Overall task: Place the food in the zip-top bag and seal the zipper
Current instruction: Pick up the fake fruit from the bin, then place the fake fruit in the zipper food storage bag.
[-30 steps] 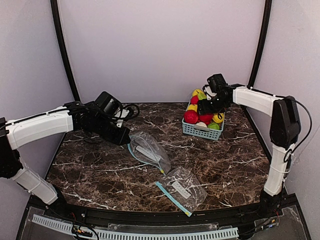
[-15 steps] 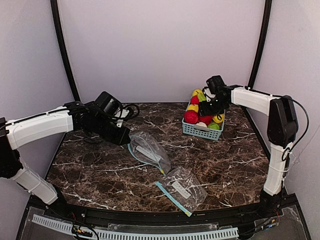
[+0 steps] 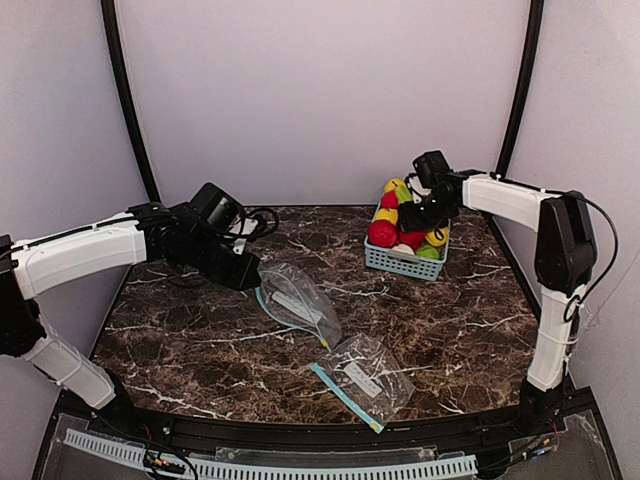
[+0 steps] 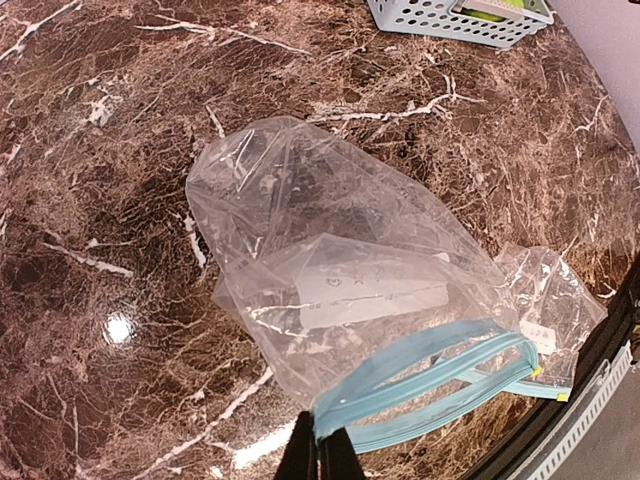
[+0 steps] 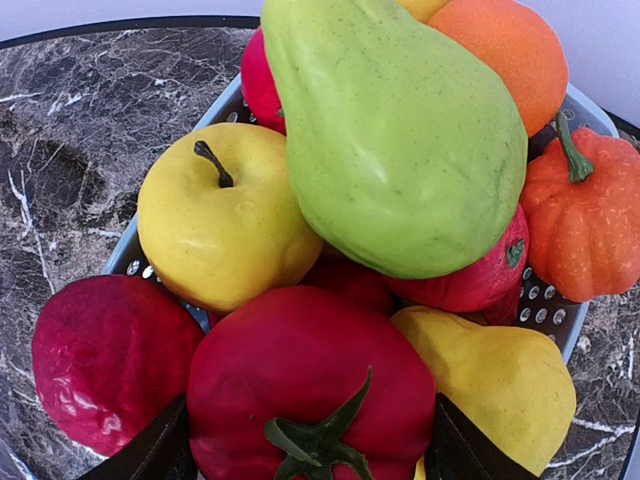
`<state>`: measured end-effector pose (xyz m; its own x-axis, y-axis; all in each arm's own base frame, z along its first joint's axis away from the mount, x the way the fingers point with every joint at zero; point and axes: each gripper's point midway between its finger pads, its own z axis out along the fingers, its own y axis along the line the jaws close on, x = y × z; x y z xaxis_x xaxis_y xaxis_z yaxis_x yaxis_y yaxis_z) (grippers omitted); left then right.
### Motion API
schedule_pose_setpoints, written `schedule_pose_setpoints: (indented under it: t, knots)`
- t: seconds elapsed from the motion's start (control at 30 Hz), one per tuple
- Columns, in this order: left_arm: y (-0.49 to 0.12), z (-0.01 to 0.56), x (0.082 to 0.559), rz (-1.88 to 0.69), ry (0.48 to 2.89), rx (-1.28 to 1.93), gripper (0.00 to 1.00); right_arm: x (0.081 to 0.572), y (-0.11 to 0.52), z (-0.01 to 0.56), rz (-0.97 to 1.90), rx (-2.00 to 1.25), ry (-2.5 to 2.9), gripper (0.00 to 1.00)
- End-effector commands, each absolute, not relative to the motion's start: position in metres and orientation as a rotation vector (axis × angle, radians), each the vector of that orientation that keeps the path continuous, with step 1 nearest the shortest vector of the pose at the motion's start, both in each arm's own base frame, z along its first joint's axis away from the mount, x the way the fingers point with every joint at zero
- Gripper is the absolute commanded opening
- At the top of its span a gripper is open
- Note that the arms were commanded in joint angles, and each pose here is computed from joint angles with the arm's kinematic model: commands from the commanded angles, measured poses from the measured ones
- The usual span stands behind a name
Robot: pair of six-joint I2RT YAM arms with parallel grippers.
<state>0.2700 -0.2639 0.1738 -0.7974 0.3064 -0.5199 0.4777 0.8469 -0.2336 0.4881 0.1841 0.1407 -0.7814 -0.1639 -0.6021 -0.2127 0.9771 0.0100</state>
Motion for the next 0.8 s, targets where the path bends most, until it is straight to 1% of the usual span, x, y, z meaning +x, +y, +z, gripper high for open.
schedule_pose_setpoints:
  t: [0.0,0.23,0.37,0.5,0.63,0.77]
  knots:
    - [-0.263,0.186,0.266,-0.53,2.554,0.539,0.01,0.485,0.173,0.18,0.099,-0.23,2.412,0.65]
    - [-0.271,0.187,0.261,-0.596,2.566,0.486,0.01,0.457,0.166,0.231,0.153,-0.239,2.32,0.63]
    - [-0.281,0.186,0.255,-0.644,2.568,0.485,0.01,0.425,0.18,0.252,0.284,-0.319,2.26,0.63]
    - [-0.29,0.186,0.25,-0.702,2.567,0.475,0.01,0.374,0.219,0.275,0.49,-0.469,2.158,0.63]
    - [-0.291,0.187,0.247,-0.727,2.554,0.473,0.01,0.303,0.276,0.287,0.776,-0.671,2.036,0.62]
    - [-0.292,0.189,0.246,-0.749,2.545,0.478,0.01,0.244,0.324,0.298,1.004,-0.826,1.915,0.63]
